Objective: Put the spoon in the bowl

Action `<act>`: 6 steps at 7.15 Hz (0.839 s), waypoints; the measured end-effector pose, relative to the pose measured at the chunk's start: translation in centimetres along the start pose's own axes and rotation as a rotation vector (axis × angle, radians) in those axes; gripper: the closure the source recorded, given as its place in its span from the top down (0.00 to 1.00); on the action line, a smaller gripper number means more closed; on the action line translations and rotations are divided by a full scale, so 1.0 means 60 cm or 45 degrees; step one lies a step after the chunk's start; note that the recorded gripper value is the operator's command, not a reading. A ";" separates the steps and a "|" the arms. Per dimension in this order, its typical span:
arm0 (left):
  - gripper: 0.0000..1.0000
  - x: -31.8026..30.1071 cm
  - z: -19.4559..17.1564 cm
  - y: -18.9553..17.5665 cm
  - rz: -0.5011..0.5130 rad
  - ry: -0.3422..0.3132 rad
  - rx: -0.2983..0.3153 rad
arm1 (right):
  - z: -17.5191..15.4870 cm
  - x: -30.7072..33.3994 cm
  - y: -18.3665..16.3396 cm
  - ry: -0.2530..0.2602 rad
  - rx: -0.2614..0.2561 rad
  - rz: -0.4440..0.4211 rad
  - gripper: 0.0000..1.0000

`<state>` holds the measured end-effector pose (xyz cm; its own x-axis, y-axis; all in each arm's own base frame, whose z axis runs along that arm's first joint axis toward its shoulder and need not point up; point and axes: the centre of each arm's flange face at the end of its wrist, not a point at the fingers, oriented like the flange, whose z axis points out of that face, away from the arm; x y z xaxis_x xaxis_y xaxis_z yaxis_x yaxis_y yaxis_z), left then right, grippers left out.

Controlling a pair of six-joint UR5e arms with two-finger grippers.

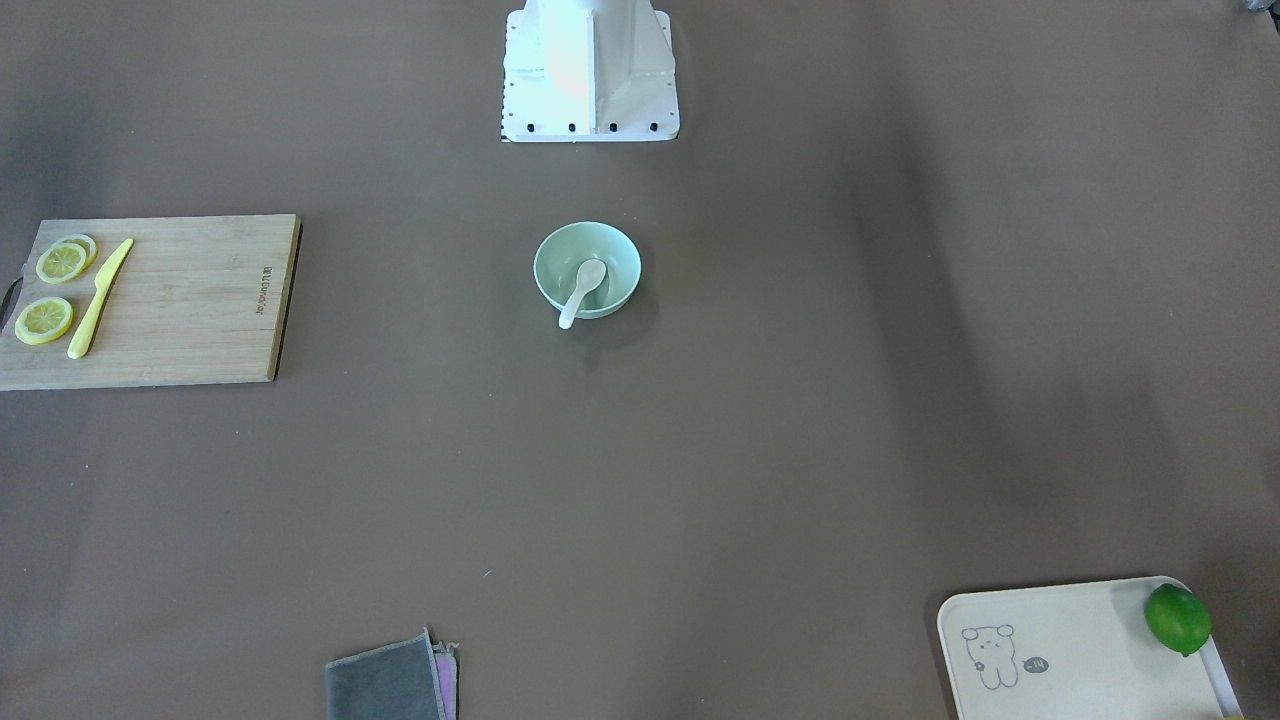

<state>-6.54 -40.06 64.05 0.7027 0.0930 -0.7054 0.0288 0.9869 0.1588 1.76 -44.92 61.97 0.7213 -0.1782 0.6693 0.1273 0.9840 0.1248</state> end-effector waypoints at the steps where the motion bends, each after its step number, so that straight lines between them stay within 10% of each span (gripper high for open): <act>1: 0.98 0.002 -0.001 0.000 0.004 0.005 0.003 | 0.000 -0.002 0.001 -0.012 0.000 0.000 1.00; 6: 0.98 0.014 -0.020 -0.006 0.033 0.011 0.046 | 0.019 0.011 0.005 -0.050 -0.027 0.020 1.00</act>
<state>-6.84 -40.16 62.58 0.6976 0.1199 -0.7064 0.0364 0.9787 0.2021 1.50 -44.76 63.30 0.6958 -0.1627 0.6995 0.1314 0.9864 0.0988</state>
